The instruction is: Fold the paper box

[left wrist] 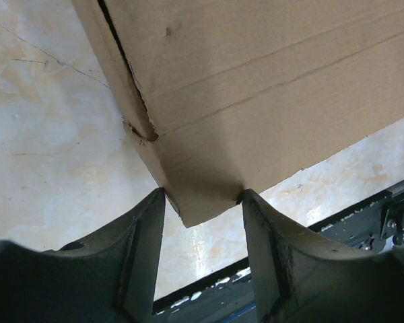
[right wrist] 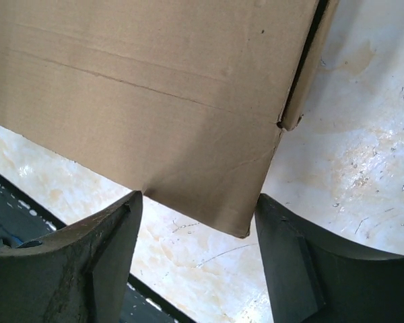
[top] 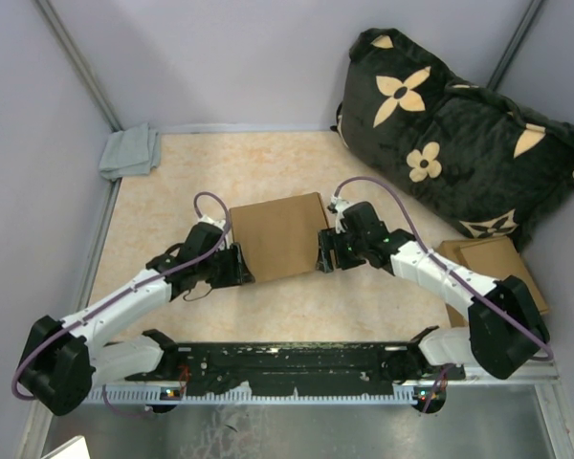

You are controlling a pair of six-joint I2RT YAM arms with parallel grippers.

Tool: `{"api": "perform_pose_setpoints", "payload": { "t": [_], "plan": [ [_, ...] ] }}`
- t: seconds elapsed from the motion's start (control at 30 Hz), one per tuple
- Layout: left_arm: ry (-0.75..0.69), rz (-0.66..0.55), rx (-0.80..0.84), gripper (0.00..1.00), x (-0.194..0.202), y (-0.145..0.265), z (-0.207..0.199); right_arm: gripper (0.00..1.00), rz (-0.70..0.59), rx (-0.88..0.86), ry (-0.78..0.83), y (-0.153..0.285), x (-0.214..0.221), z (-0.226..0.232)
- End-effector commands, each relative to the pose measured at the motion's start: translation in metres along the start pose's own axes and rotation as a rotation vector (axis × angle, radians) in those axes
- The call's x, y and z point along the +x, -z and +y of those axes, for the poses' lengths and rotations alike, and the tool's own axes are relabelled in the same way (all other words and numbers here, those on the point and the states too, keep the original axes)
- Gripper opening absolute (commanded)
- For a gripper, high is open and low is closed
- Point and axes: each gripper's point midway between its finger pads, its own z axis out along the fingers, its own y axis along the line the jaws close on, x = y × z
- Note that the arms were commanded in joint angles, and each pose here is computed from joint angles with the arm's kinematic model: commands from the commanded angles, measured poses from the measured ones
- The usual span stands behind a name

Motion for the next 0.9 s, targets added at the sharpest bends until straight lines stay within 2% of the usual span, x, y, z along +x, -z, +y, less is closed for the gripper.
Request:
{"api": "perform_pose_setpoints", "payload": {
  "t": [0.0, 0.37, 0.87],
  "plan": [
    [-0.026, -0.027, 0.065, 0.55, -0.012, 0.015, -0.018, 0.68, -0.067, -0.055, 0.023, 0.017, -0.022, 0.019],
    [-0.02, -0.039, 0.1, 0.55, -0.016, 0.028, -0.028, 0.67, -0.067, -0.061, 0.004, 0.025, -0.025, 0.024],
    [0.014, 0.001, 0.133, 0.55, -0.003, 0.014, -0.027, 0.63, -0.074, -0.059, -0.012, 0.032, -0.033, 0.028]
  ]
}}
